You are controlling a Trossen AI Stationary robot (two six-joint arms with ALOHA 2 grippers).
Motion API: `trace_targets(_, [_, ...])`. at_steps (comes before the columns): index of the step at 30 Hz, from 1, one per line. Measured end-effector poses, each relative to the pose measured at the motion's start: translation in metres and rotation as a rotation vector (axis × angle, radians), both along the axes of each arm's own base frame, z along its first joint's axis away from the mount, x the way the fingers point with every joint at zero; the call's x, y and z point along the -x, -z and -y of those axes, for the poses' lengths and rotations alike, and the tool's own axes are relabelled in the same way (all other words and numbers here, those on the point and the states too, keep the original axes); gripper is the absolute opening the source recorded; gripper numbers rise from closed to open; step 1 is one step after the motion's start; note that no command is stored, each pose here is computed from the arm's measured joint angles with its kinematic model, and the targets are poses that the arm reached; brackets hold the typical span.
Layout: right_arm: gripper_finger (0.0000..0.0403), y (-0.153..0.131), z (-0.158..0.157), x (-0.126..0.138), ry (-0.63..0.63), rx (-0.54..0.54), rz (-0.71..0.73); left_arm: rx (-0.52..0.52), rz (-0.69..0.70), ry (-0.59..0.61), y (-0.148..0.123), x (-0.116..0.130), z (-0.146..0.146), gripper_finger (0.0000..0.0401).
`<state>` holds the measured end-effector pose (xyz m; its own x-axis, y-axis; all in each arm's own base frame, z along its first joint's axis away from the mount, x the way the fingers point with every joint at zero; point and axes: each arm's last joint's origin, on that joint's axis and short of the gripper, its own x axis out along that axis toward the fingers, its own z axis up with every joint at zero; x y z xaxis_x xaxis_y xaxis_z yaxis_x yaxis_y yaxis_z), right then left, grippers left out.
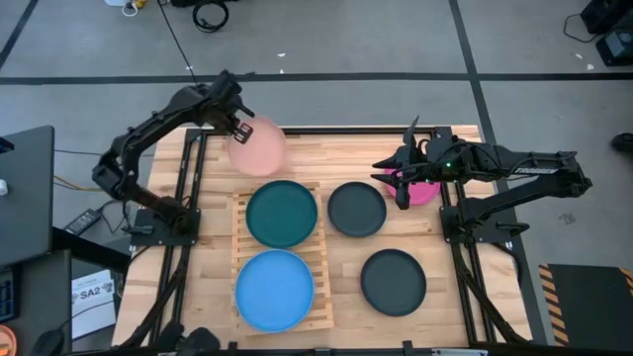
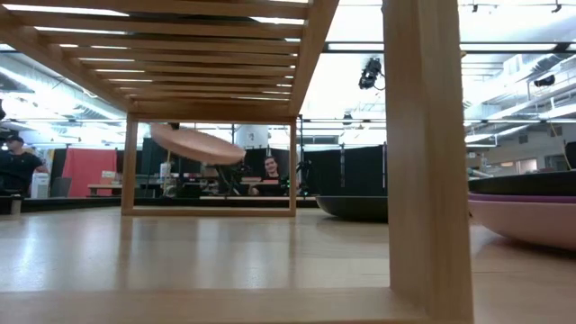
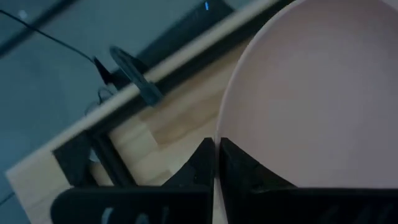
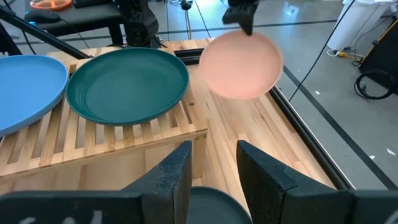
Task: Place and stack plates onto a shelf
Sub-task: Stack the top brown plate on top of the green plate on the shelf
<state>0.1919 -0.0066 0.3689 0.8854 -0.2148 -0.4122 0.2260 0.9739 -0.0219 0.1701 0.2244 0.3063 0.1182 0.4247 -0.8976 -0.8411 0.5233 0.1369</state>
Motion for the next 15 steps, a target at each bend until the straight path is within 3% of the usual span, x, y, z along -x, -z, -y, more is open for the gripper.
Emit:
trace_targets(10, [0.0132,0.000,0.000,0.000,0.000,0.000,0.000,-0.204,0.128,-0.049,-0.065,0.019,0.022,0.0013])
trace_targets(15, [0.0132,0.000,0.000,0.000,0.000,0.000,-0.001,-0.240,0.236,-0.044,-0.094,0.025,0.033,0.0013])
